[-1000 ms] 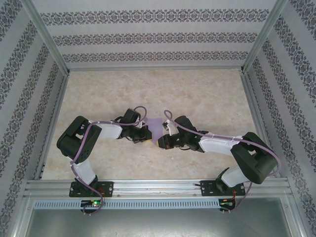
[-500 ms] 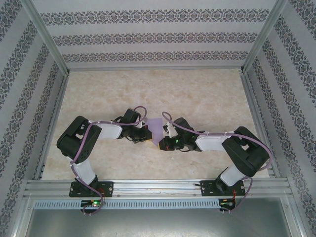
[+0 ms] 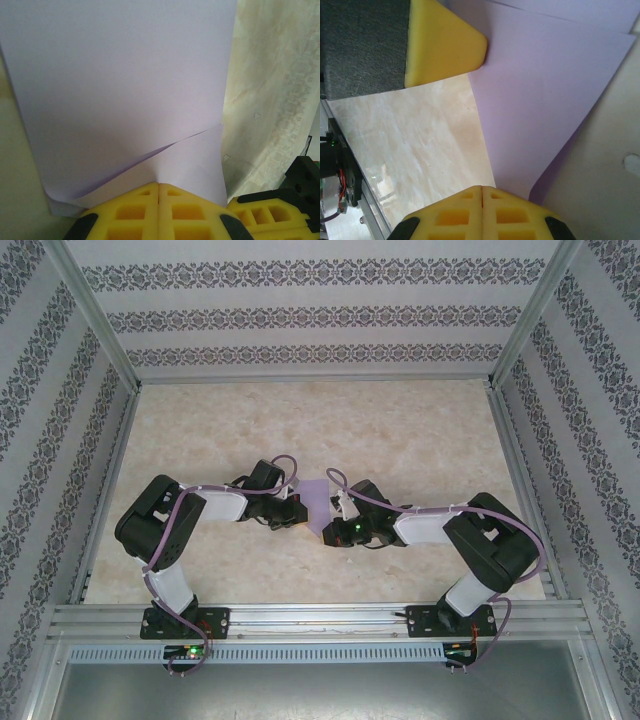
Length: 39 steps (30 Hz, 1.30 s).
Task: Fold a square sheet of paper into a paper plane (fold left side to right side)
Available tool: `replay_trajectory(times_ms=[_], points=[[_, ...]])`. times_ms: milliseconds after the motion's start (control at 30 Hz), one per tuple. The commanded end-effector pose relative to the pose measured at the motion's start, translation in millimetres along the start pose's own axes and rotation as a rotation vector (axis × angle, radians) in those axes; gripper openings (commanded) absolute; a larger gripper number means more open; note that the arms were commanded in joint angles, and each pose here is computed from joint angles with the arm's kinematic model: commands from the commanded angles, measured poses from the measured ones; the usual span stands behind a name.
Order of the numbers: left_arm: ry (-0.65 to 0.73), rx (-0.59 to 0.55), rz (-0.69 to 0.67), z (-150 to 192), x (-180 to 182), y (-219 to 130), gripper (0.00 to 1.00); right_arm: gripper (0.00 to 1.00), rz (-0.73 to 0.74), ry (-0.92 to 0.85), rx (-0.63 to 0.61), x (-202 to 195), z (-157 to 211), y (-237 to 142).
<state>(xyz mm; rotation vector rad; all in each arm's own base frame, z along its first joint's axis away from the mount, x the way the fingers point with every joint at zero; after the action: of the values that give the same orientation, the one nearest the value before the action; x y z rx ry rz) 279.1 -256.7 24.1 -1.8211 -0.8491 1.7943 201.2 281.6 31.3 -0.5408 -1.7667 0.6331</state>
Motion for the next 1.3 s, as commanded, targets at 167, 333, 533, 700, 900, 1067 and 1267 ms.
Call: replay_trajectory(times_ms=[167,333,533,700,900,1067,1267], points=[[-0.048,0.042,-0.119,16.4,32.7,9.0,0.00,0.04,0.043,0.031,-0.005,-11.7,0.4,0.4],[-0.050,0.042,-0.120,16.2,32.9,9.2,0.00,0.04,0.052,0.034,-0.001,-14.2,1.2,0.8],[-0.049,0.043,-0.120,16.6,33.0,9.1,0.00,0.04,0.045,0.037,0.007,-13.9,1.9,1.6],[-0.050,0.042,-0.119,16.0,32.3,8.9,0.00,0.04,0.037,0.042,0.022,-14.2,4.3,3.7],[-0.045,0.039,-0.113,15.4,30.0,8.3,0.00,0.04,0.050,0.062,0.037,-19.9,8.5,6.6],[-0.012,0.006,-0.058,4.8,9.9,2.0,0.03,0.00,0.057,0.091,0.059,-25.0,15.3,8.8],[0.081,-0.082,0.037,-13.7,-33.1,-22.2,0.05,0.00,0.089,0.132,0.095,-36.9,26.3,12.7]])
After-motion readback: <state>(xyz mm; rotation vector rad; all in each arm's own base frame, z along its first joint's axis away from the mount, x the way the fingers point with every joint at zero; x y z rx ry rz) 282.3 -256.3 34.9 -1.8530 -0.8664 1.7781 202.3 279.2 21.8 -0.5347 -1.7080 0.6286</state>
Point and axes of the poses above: each hand's point on the last joint's axis, 136 mm out from that joint toward the fingers, its own y axis out along the fingers, its own x axis along the line the jaws close on, z = x × y, the point moved 1 cm from there along -y, back along the fingers, and after that the axes turned 1 degree about -y, right-handed, at the moved point
